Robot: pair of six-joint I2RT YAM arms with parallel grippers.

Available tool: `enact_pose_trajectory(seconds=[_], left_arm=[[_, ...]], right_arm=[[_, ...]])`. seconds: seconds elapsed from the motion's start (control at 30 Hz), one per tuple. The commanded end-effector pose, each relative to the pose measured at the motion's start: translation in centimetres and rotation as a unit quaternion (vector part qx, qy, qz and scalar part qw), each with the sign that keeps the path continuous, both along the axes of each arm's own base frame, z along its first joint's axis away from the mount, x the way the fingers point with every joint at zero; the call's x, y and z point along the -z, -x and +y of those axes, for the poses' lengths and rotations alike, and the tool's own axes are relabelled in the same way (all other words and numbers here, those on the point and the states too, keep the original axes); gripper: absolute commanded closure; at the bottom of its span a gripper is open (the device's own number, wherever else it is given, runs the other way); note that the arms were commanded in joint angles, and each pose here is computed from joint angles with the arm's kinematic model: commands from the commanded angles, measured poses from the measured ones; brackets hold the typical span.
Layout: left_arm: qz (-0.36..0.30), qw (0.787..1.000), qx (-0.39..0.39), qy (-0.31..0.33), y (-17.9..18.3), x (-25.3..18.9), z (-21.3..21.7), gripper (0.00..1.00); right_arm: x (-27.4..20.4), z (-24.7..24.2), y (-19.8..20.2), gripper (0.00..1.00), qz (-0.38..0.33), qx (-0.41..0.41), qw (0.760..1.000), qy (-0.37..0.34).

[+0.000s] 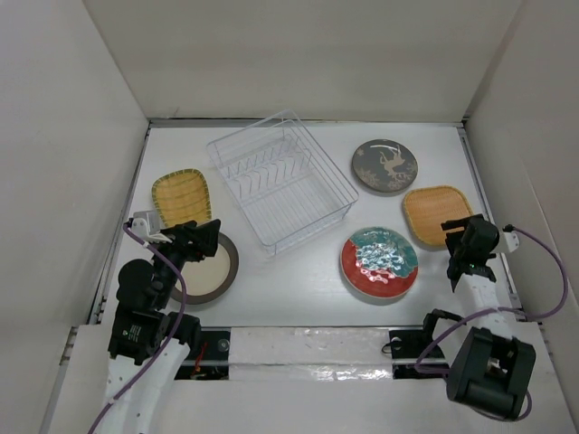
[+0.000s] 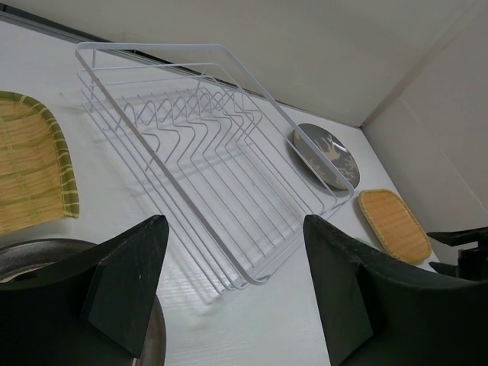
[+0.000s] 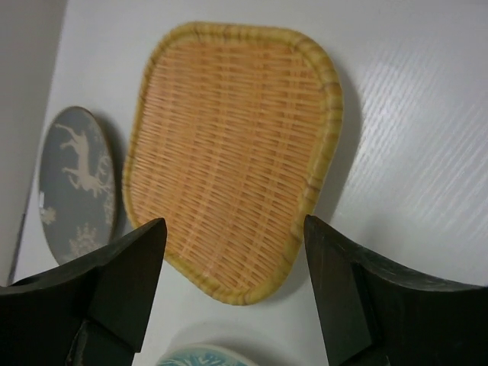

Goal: Load the plates into the dish rack

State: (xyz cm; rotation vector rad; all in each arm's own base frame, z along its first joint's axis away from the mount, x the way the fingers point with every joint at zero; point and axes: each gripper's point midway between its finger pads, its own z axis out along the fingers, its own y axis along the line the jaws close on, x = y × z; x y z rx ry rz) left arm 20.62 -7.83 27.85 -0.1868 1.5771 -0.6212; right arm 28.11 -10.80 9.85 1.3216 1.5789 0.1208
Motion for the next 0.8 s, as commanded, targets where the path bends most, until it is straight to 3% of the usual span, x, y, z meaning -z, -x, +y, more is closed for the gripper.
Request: enact_pose_trajectory(seconds=[0.0, 0.33, 0.53, 0.63, 0.77], left_arm=[[-0.025, 1.000, 0.008, 0.001, 0.3, -1.5, -0.2, 0.32], [-0.023, 1.000, 0.004, 0.001, 0.2, -1.4, -0.1, 0.32], [-0.018, 1.000, 0.001, 0.001, 0.0, -1.3, 0.0, 0.32], [-0.019, 1.000, 0.000, 0.001, -0.1, -1.2, 0.0, 0.32], [-0.017, 1.000, 0.000, 0.001, -0.2, -1.1, -0.1, 0.32]], right_arm=[[0.3, 0.6, -2.0, 0.22, -0.016, -0.027, 0.999, -0.039], [2.9, 1.3, -3.2, 0.28, -0.004, -0.021, 0.994, -0.110], [6.1, 1.9, -4.3, 0.34, 0.000, -0.029, 0.982, -0.188], [7.0, 1.8, -4.4, 0.49, -0.014, -0.015, 0.977, -0.211], [7.1, 1.8, -3.9, 0.81, -0.024, -0.005, 0.977, -0.210]])
